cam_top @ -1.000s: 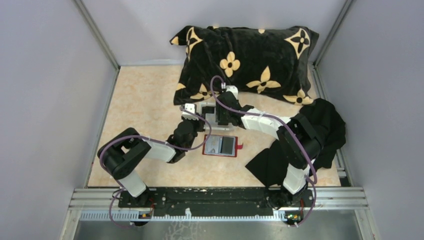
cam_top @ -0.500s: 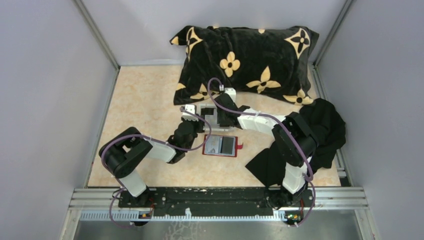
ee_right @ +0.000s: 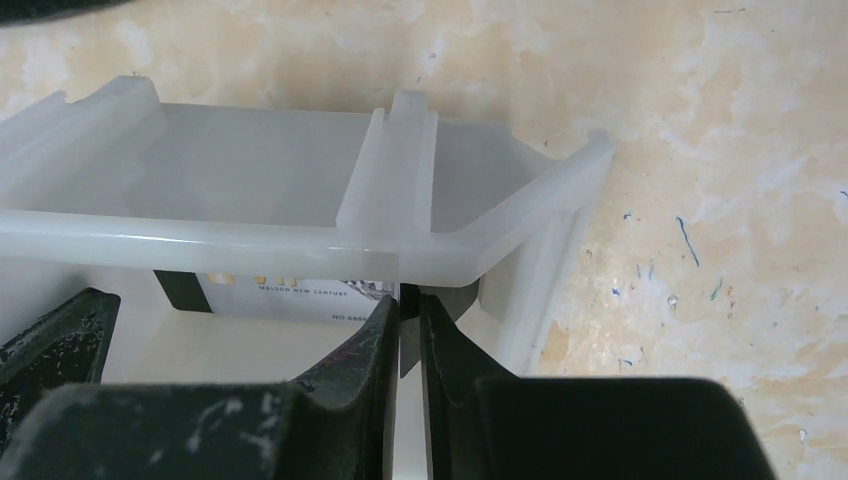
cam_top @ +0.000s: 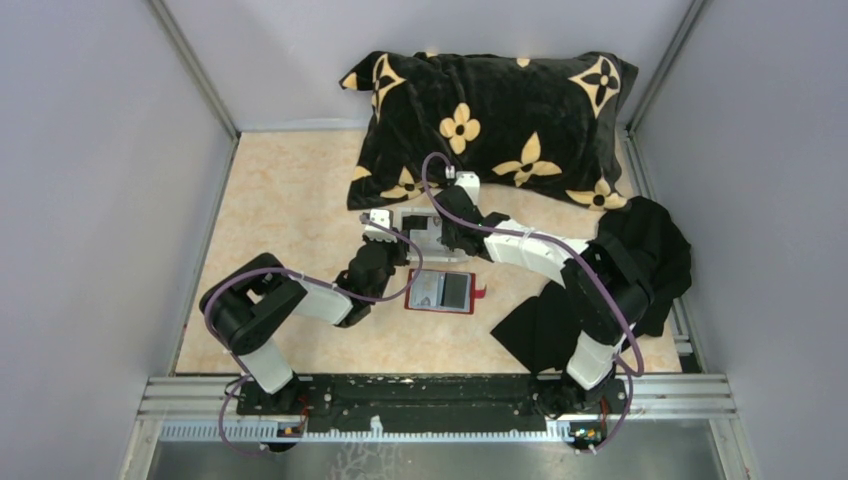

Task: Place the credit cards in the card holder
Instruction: Pick up the credit card from the storage box.

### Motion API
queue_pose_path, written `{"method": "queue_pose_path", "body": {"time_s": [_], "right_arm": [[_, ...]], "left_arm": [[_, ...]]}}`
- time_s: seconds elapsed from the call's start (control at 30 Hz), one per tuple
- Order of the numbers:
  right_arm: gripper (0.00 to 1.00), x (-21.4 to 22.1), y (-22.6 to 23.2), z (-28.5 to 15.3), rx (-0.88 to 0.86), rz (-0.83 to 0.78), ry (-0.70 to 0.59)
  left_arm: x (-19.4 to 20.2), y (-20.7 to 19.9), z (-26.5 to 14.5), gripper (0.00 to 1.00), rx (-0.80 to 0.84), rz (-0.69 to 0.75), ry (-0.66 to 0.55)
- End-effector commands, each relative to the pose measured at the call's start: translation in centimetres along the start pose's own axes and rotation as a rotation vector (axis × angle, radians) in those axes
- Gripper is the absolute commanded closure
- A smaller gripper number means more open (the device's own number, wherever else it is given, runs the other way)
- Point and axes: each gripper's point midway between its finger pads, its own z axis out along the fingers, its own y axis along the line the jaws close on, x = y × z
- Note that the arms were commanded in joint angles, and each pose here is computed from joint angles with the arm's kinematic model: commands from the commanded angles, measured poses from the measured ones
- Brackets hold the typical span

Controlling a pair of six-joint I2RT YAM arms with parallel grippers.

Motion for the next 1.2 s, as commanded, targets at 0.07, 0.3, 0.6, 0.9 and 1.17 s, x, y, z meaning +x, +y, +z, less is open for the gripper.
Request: {"method": "queue_pose_path", "body": {"time_s": [0.07, 0.3, 0.6, 0.9, 1.17], "right_arm": [[0.94, -0.2, -4.5, -0.2, 0.147, -0.013, -0.017], [1.0, 0.3, -5.0, -0.8, 0.146, -0.014, -0.003], [1.0, -1.3, -3.8, -2.2, 0.077, 0.004, -0.032], [1.0, -3.1, -2.8, -3.4, 0.023, 0.016, -0.074], [1.0, -4.6, -1.8, -4.6, -0.036, 0.039, -0.113]], "left_arm": [[-2.9, -1.4, 0.4, 1.0, 0.033, -0.078, -0.098], [-2.7, -1.4, 0.5, 1.0, 0.035, -0.069, -0.09], [-2.0, -1.6, 0.9, 1.0, 0.035, -0.056, -0.067], [-1.7, -1.6, 1.2, 1.0, 0.017, -0.057, -0.045], [-1.0, -1.9, 1.7, 1.0, 0.004, -0.057, 0.006]]}}
